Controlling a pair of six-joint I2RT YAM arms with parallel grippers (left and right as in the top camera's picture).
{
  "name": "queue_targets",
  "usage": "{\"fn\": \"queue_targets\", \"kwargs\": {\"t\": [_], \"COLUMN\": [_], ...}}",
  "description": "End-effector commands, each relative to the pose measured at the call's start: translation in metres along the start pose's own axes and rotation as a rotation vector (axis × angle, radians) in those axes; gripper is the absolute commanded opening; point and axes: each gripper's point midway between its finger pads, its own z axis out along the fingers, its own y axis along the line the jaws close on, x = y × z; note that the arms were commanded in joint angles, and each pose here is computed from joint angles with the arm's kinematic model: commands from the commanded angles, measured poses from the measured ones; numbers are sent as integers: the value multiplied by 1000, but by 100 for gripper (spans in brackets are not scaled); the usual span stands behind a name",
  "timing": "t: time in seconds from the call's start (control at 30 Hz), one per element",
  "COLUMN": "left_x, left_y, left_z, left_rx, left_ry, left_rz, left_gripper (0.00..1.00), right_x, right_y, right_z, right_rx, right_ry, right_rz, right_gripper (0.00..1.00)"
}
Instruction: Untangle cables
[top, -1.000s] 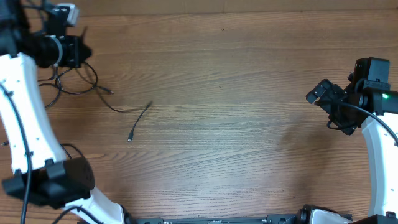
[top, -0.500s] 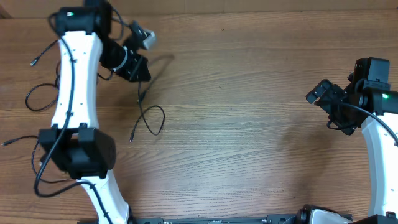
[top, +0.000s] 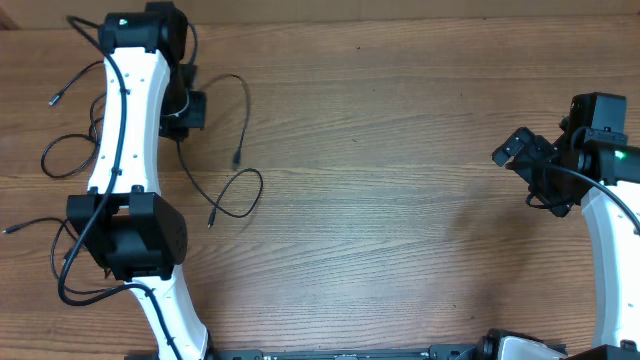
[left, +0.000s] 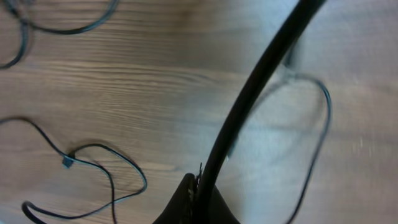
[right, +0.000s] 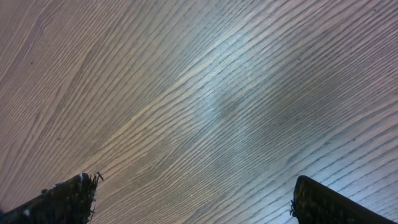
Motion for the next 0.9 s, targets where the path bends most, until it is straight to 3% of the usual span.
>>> {"fn": "queue_targets", "kwargs": {"t": [0.0, 0.1, 0.3, 0.47, 0.57, 0.7, 0.87], "left_x": [-6, -18, -54, -111, -138, -163, -193], "left_y": [7, 9, 49, 58, 68, 85, 75], "left_z": [15, 33, 42, 21, 4, -35, -76], "left_rx": [-40, -66, -276, -252, -299, -368, -293], "left_ry": [-6, -43, -222, -447, -562, -708, -879], "left_rz": [-214, -271, -326, -259, -188, -210, -161], "left_gripper": [4, 4, 4, 4, 4, 4, 4], "right_x": [-7, -7, -7, -7, -8, -7, -7], "right_y": [2, 2, 2, 2, 2, 2, 2], "right_z": [-6, -6, -6, -6, -6, -6, -6], "right_rx": [-3, -3, -3, -3, -3, -3, -3], "right_ry": [-28, -28, -28, -28, -29, -28, -28], "right_rz": [1, 1, 1, 1, 1, 1, 1], "right_gripper": [100, 100, 100, 100, 100, 100, 100]}}
